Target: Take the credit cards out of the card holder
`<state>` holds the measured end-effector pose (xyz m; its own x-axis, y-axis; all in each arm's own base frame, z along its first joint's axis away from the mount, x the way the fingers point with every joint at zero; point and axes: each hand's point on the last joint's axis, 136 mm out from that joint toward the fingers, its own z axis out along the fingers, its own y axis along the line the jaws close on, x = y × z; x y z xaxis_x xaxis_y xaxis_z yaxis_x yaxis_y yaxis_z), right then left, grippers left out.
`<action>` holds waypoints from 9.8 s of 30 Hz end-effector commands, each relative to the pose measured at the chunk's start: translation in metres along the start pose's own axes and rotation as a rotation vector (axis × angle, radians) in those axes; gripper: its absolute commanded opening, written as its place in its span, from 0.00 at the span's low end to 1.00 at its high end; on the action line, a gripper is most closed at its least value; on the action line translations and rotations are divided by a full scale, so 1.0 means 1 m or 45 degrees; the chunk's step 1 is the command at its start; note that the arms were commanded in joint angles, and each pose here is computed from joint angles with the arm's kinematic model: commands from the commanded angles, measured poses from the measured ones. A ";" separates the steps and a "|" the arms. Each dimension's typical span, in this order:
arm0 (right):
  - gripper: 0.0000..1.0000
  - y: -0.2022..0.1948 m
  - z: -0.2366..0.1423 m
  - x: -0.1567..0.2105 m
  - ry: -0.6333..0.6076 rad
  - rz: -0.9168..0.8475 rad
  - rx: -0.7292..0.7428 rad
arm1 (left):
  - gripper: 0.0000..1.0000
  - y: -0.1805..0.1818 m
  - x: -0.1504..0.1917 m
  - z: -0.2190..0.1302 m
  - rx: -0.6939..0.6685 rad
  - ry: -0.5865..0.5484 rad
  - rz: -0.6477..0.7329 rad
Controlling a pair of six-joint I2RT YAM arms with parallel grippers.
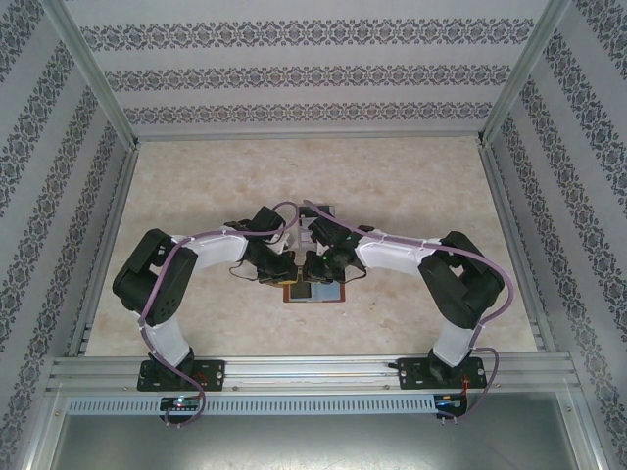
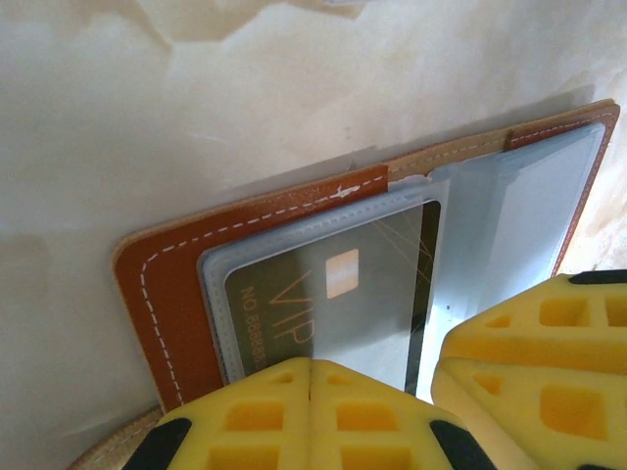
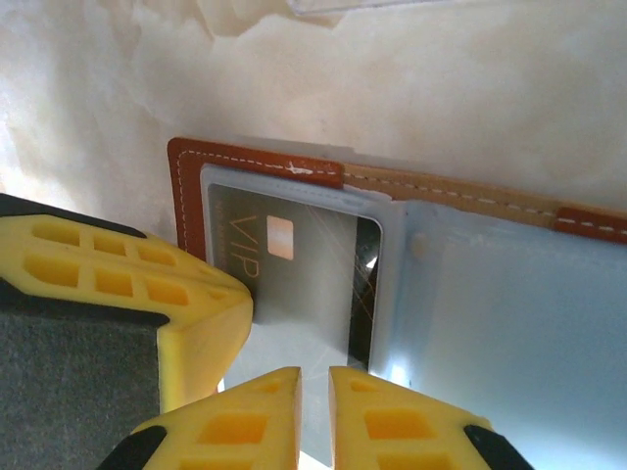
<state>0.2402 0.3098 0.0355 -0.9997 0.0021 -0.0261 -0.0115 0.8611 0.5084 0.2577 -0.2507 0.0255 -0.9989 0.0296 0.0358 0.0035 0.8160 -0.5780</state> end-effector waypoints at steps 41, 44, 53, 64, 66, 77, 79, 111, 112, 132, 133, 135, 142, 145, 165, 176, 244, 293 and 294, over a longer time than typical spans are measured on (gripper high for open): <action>0.18 0.007 -0.004 -0.003 -0.004 -0.057 0.057 | 0.02 0.005 0.011 0.000 -0.032 0.020 0.006; 0.17 0.006 0.000 -0.003 0.009 -0.057 0.064 | 0.02 0.005 0.011 0.000 -0.032 0.020 0.008; 0.18 -0.005 0.014 0.001 0.045 -0.040 0.111 | 0.02 0.004 0.011 -0.001 -0.033 0.019 0.012; 0.31 -0.019 0.012 0.002 0.048 -0.050 0.209 | 0.05 0.000 0.009 -0.007 -0.040 -0.003 0.025; 0.33 -0.022 0.008 0.001 0.042 -0.057 0.237 | 0.05 0.000 0.008 -0.008 -0.042 -0.006 0.027; 0.36 -0.024 0.000 -0.001 0.034 -0.081 0.288 | 0.05 0.006 0.010 -0.002 -0.054 0.011 0.013; 0.36 -0.024 0.000 0.000 0.040 -0.084 0.291 | 0.05 0.009 0.012 0.001 -0.055 0.023 0.007; 0.40 -0.009 -0.023 -0.005 -0.016 -0.097 0.221 | 0.05 0.034 0.026 0.005 -0.177 0.071 -0.020; 0.40 -0.008 -0.023 -0.005 -0.017 -0.093 0.205 | 0.04 0.035 0.027 0.004 -0.180 0.071 -0.023; 0.36 -0.013 -0.011 -0.002 0.015 -0.015 0.058 | 0.05 -0.023 0.005 -0.019 0.008 -0.011 0.051; 0.36 -0.014 -0.011 -0.002 0.015 -0.015 0.058 | 0.05 -0.024 0.005 -0.017 0.005 -0.001 0.058; 0.36 -0.015 -0.010 -0.003 0.012 -0.015 0.061 | 0.04 -0.023 0.006 -0.012 -0.004 0.015 0.061; 0.35 -0.021 -0.011 -0.003 0.010 -0.010 0.085 | 0.04 -0.008 0.012 0.004 -0.062 0.068 0.046; 0.35 -0.023 -0.011 -0.002 0.010 -0.010 0.091 | 0.02 0.002 0.014 0.006 -0.121 0.084 0.044; 0.30 -0.022 0.000 0.002 0.060 0.021 -0.034 | 0.02 0.029 0.022 0.015 -0.267 0.155 0.046; 0.22 -0.008 -0.005 -0.001 0.033 0.016 -0.234 | 0.02 0.032 0.022 0.019 -0.272 0.166 0.037; 0.11 -0.028 -0.037 0.003 -0.023 -0.019 -0.012 | 0.03 0.032 0.025 0.018 -0.273 0.167 0.031; 0.05 -0.023 -0.035 0.003 -0.008 -0.059 -0.006 | 0.30 -0.021 -0.016 0.018 -0.089 0.012 0.103; 0.05 -0.023 -0.037 0.002 -0.013 -0.061 -0.006 | 0.30 -0.023 -0.017 0.016 -0.083 -0.001 0.107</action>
<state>0.2385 0.2667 0.0508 -0.9984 -0.0118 -0.0552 -0.0382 0.8609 0.5074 0.2683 -0.2777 0.0284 -0.9929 0.1164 0.0243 0.0854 0.8398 -0.5362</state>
